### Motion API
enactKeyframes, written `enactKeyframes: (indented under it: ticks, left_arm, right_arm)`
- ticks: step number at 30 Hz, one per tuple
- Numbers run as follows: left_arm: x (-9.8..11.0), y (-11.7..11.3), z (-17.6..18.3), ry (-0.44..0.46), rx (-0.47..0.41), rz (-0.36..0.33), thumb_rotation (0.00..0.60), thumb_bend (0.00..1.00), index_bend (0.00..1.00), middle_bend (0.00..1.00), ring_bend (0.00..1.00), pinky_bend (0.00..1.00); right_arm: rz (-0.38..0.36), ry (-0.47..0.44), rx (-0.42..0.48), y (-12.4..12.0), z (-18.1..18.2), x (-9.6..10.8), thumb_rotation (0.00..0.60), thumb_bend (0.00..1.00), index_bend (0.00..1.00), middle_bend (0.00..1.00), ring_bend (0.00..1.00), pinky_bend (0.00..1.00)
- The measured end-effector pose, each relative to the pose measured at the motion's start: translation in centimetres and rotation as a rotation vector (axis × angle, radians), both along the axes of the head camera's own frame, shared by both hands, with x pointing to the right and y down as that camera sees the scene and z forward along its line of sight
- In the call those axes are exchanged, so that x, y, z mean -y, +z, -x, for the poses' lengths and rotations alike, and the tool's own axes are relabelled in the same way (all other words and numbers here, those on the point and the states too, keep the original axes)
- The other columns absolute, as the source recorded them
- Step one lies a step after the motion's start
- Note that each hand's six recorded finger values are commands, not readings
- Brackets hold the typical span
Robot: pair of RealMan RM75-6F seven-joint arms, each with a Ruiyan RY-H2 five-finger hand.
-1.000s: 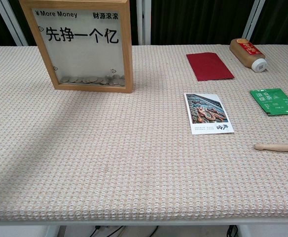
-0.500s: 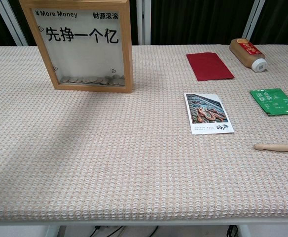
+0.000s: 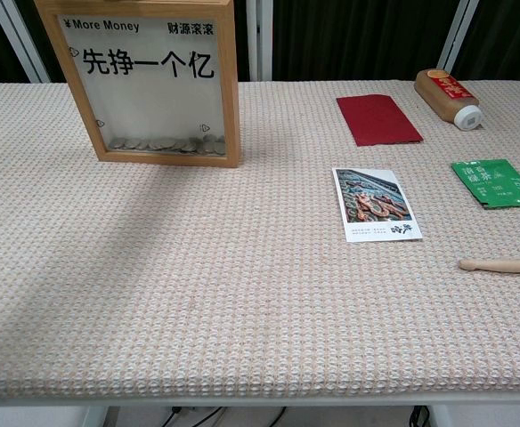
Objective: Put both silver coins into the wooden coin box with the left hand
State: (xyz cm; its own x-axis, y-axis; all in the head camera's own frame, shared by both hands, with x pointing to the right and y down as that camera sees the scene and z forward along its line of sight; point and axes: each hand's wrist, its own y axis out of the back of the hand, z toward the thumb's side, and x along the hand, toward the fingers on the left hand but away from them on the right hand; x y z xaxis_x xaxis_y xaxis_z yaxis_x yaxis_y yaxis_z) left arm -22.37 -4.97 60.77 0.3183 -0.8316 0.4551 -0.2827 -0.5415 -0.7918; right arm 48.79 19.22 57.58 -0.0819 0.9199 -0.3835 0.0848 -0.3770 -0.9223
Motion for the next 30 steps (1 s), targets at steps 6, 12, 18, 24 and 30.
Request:
enactKeyframes:
  ticks: [6, 12, 18, 24, 30]
  left_arm:
    - [-0.1, 0.5, -0.1, 0.003, 0.007, 0.011, 0.6, 0.47, 0.64, 0.31, 0.1, 0.09]
    - [-0.2, 0.8, 0.0, 0.006, 0.013, 0.018, 0.6, 0.47, 0.64, 0.31, 0.1, 0.09]
    - [-0.2, 0.9, 0.1, 0.01, 0.018, 0.018, 0.6, 0.45, 0.5, 0.3, 0.1, 0.09]
    - [-0.2, 0.5, 0.0, 0.03, 0.007, -0.011, 0.6, 0.42, 0.26, 0.29, 0.1, 0.08]
    - [-0.2, -0.2, 0.3, 0.023, -0.024, -0.051, 0.6, 0.41, 0.24, 0.28, 0.1, 0.09]
  right_arm:
    - [-0.003, 0.006, -0.003, -0.1, -0.2, 0.0, 0.6, 0.28, 0.0, 0.0, 0.0, 0.0]
    - [0.002, 0.008, -0.004, 0.0, -0.3, -0.1, 0.6, 0.27, 0.0, 0.0, 0.0, 0.0]
    - [0.005, 0.002, -0.003, 0.2, 0.0, 0.0, 0.6, 0.28, 0.0, 0.0, 0.0, 0.0]
    - [0.004, 0.007, -0.007, 0.1, -0.1, 0.0, 0.6, 0.28, 0.0, 0.0, 0.0, 0.0]
    - [0.002, 0.006, -0.004, 0.1, -0.1, 0.0, 0.6, 0.29, 0.0, 0.0, 0.0, 0.0]
